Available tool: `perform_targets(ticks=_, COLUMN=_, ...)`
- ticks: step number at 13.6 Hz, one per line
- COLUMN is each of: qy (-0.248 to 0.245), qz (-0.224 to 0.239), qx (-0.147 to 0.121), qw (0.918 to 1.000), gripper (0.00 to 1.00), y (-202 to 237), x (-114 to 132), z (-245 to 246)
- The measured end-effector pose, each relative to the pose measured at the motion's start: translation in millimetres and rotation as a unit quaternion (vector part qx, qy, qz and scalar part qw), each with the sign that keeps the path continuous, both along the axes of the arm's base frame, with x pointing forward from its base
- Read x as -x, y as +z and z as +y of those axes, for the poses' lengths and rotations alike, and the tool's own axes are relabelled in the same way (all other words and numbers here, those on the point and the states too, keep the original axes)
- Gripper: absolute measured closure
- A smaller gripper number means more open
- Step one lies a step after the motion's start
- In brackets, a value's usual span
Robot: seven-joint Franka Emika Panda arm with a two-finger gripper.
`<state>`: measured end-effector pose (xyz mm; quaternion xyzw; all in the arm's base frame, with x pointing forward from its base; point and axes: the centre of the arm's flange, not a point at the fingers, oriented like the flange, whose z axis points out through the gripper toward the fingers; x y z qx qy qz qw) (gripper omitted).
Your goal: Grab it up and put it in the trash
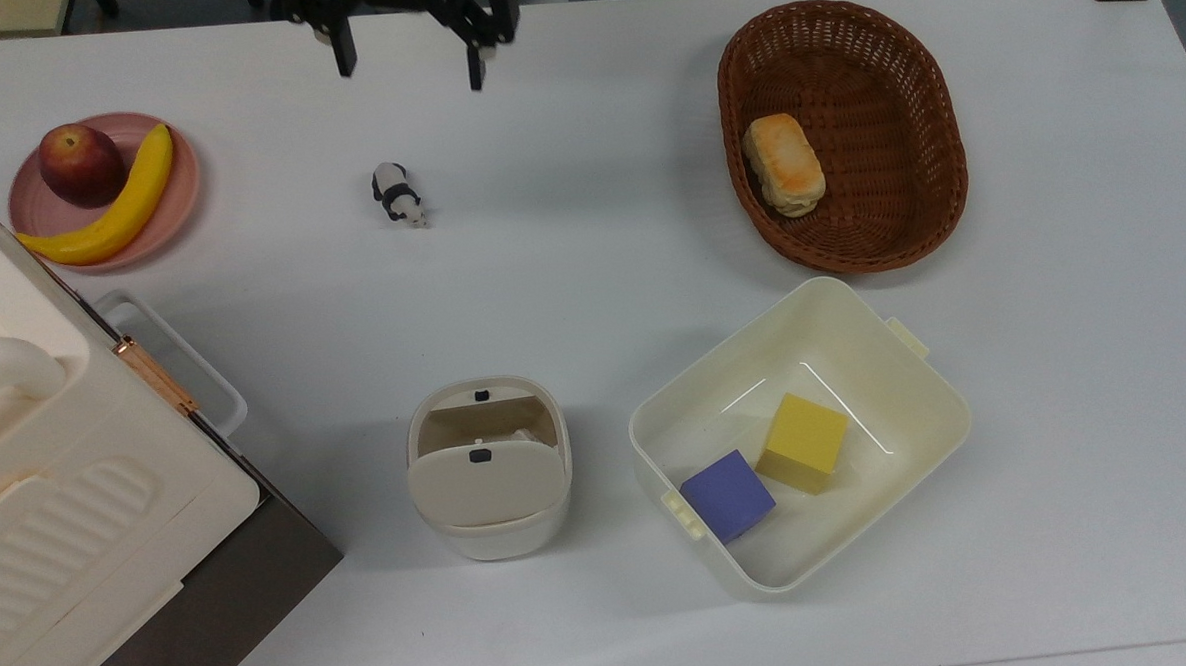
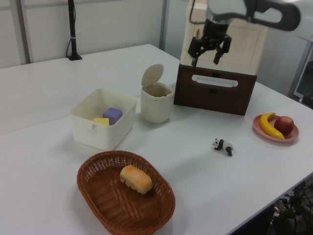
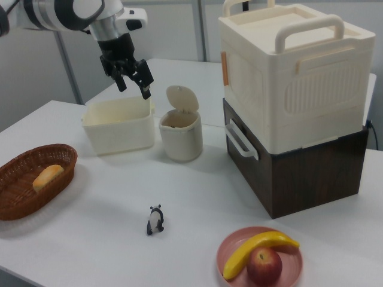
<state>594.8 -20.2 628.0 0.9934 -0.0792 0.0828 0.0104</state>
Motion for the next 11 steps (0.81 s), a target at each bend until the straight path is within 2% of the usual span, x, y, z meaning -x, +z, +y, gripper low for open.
perform_targets(ticks=4, qy=0.024, qz=0.045, qx=-0.033, qw=0.9981, gripper=0.0, y=10, x=26, z=-21)
perform_targets(ticks=6, qy=0.022, qz=0.047, qx=-0.046, qw=0.9976, gripper=0.0, y=13, x=31, z=-27)
perform_targets(ticks=9, qy=0.026, qz=0.055, qx=-0.048, qw=0.997, gripper=0.0, y=11, x=33, z=-30)
perform_targets(ticks=11, qy=0.053, qz=0.066, qx=-0.047, qw=0.9953, gripper=0.0, y=9, x=35, z=-29)
